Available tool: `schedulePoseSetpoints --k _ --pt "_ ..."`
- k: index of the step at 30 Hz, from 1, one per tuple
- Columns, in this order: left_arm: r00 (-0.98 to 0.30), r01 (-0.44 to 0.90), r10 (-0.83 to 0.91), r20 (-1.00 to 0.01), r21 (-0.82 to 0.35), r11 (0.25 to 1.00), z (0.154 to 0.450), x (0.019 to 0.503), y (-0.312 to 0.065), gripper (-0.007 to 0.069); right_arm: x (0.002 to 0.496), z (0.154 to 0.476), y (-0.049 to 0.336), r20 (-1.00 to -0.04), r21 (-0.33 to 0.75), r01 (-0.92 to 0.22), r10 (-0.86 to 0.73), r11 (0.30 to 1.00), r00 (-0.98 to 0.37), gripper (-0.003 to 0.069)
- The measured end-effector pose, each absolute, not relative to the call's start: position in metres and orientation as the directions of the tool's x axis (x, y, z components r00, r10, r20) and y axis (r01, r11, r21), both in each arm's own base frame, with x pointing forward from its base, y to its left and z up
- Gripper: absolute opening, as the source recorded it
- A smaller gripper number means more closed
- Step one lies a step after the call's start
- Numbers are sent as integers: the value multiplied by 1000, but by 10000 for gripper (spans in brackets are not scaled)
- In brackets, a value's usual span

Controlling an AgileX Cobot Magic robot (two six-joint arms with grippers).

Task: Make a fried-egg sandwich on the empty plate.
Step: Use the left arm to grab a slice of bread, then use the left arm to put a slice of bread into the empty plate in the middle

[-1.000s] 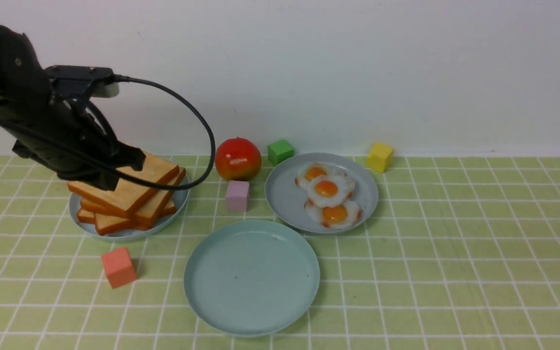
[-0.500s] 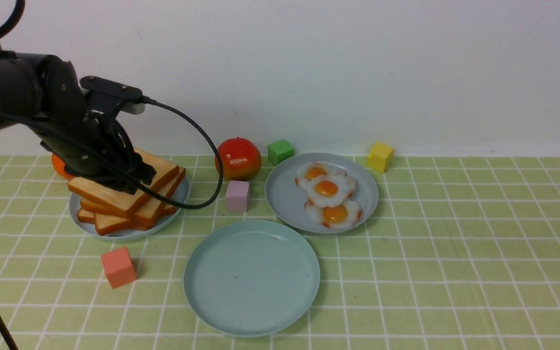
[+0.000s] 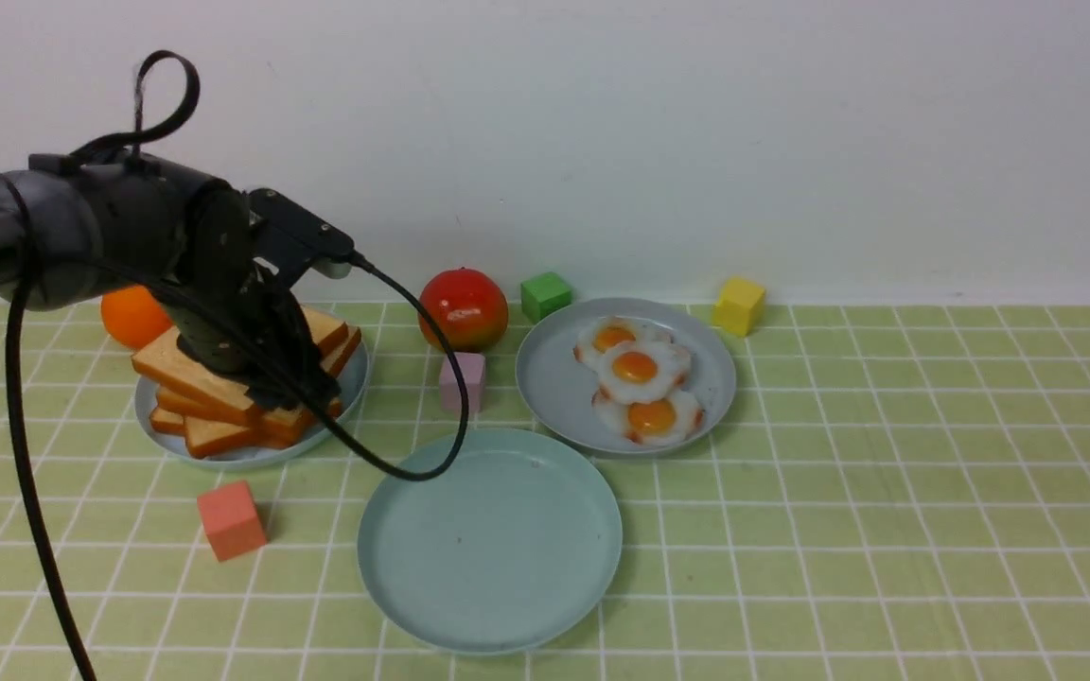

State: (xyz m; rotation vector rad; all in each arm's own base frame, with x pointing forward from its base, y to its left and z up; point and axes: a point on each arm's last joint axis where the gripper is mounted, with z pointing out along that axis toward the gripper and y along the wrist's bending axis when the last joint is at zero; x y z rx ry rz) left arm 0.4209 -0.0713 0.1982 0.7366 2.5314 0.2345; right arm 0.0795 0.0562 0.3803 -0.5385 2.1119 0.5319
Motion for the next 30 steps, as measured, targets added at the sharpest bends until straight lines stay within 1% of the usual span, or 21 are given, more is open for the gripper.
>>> schedulePoseSetpoints --k 3,5,7,8,10,11,12,16,20,22,23,24,25,26,29,30 --pt "-733 463 549 -402 296 835 196 422 -72 372 79 380 56 -828 175 -552 -182 815 -530 18" --pt "-733 465 552 -397 299 833 195 423 -72 349 79 380 56 -827 178 -554 -181 814 -532 20" --pt "-732 468 557 -392 305 829 194 423 -71 299 79 380 57 -827 181 -555 -180 812 -533 22" --pt "-731 470 560 -390 309 827 194 423 -71 239 79 380 57 -827 182 -555 -179 812 -533 22" --pt "-737 461 552 -391 306 833 194 423 -71 148 79 380 57 -827 184 -555 -178 811 -534 25" --pt "-740 456 547 -392 306 836 195 423 -71 114 79 380 57 -827 184 -555 -178 811 -534 27" --pt "-742 450 541 -395 305 839 195 423 -70 97 79 380 57 -827 184 -555 -178 811 -534 28" --pt "-755 419 511 -411 297 858 204 420 -70 83 79 380 57 -826 184 -556 -178 811 -534 30" --pt "-784 351 431 -447 254 901 238 403 -70 80 79 380 57 -826 184 -556 -178 811 -534 31" --pt "-780 340 415 -468 240 909 258 388 -77 78 79 380 57 -826 184 -556 -178 811 -534 32" --pt "-764 352 424 -487 236 906 270 376 -87 78 79 380 57 -826 184 -556 -178 811 -534 34" --pt "-764 355 425 -486 233 905 270 374 -89 78 79 380 57 -826 185 -556 -178 810 -534 34" --pt "-725 405 462 -510 227 886 281 353 -112 78 79 380 57 -826 185 -556 -178 810 -535 36" --pt "-705 443 489 -513 220 869 282 341 -127 78 79 380 57 -826 185 -556 -178 810 -535 37" --pt "-668 535 552 -499 193 822 273 312 -163 72 79 380 57 -824 186 -556 -180 810 -537 39" --pt "-649 577 585 -486 188 795 266 302 -177 70 79 380 57 -824 186 -556 -180 810 -537 39"
